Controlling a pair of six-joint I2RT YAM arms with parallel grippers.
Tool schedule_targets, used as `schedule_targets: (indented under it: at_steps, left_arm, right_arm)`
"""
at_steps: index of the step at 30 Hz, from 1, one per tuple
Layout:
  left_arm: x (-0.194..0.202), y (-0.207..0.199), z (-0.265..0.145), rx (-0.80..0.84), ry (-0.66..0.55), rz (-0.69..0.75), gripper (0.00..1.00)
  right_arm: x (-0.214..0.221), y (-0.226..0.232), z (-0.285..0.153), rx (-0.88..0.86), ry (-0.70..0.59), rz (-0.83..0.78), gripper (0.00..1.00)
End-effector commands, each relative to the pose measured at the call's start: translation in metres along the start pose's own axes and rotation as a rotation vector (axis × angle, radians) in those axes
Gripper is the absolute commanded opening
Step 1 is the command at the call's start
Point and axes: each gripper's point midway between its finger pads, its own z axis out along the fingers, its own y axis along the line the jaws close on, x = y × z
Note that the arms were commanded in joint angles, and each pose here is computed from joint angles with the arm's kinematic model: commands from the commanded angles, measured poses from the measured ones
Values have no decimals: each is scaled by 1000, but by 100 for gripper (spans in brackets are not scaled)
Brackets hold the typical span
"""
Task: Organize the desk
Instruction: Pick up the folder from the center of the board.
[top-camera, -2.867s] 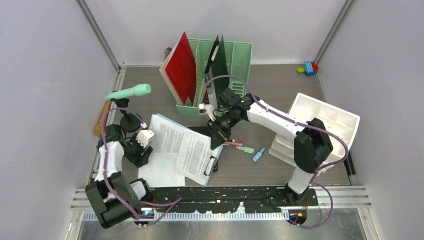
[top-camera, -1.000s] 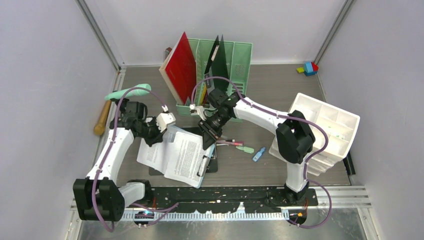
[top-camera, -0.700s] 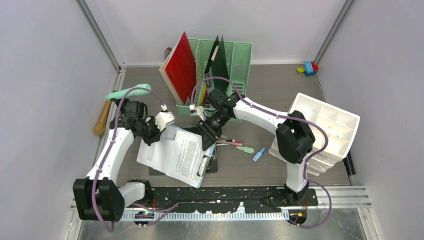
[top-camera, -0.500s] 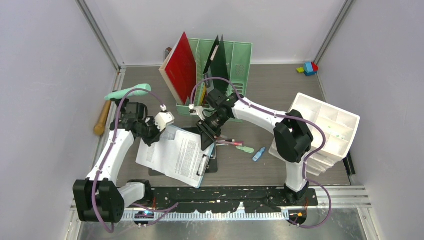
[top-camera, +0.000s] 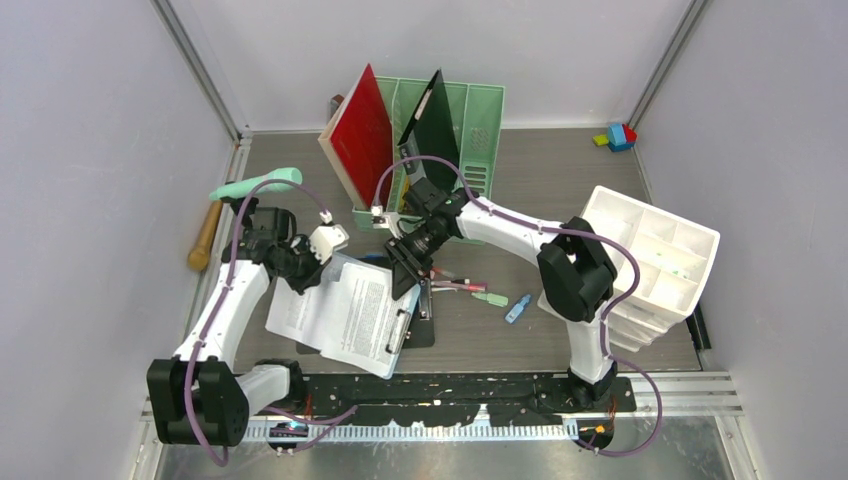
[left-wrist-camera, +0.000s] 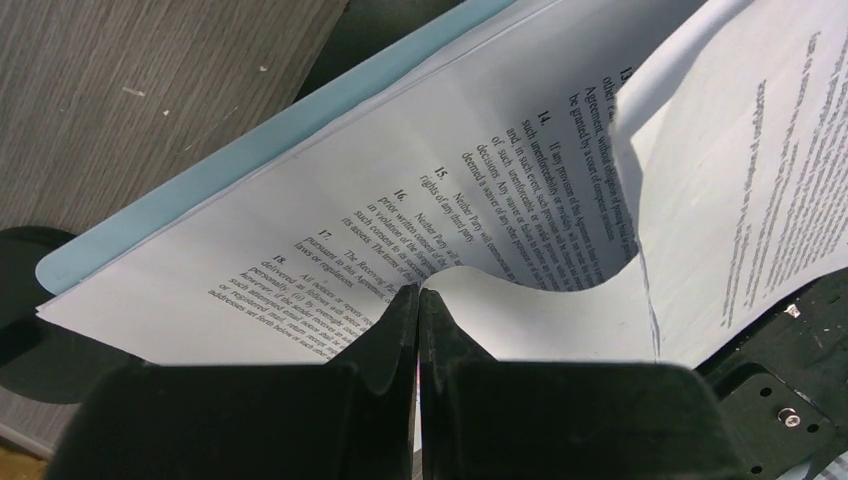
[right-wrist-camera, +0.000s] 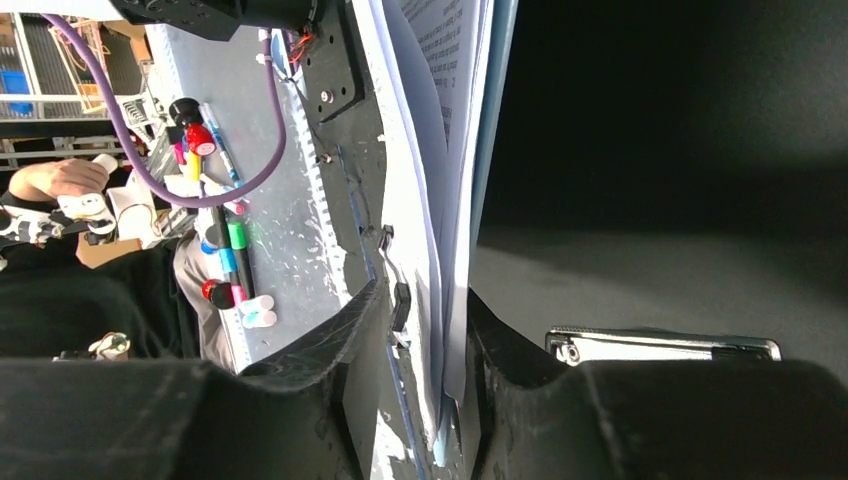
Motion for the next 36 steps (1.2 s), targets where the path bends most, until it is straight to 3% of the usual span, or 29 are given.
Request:
schedule_targets:
  at_steps: [1, 4, 7, 13, 15, 17, 20, 24, 27, 36]
  left_arm:
    - [-8, 2, -3, -28, -46, 18, 0]
    - [-6, 4, -4, -43, -35, 22, 0]
    - [-5, 6, -6, -58, -32, 24, 0]
    - [-7, 11, -11, -89, -29, 21, 0]
    - [-8, 12, -12, -96, -26, 16, 8]
    - [-9, 15, -13, -109, -26, 10, 25]
    - [-12, 22, -15, -141, -31, 6, 42]
    - [-16, 29, -18, -169, -36, 2, 54]
    - [-21, 32, -21, -180, -42, 0, 72]
    - [-47, 24, -55, -196, -137, 44, 84]
  right_arm:
    - [-23, 18, -2, -57, -60, -50, 33]
    - [-25, 17, -2, -45, -71, -34, 23]
    - [-25, 14, -3, -22, -80, -27, 3]
    - [-23, 5, -13, 83, -110, -6, 0]
    - [-20, 3, -17, 100, -118, 8, 0]
    - [-15, 2, -19, 96, -121, 20, 0]
    - [-8, 3, -22, 84, -117, 28, 1]
    - [-3, 6, -31, 67, -129, 15, 0]
    - [2, 5, -34, 62, -129, 19, 0]
    - [-4, 17, -48, 29, -166, 30, 1]
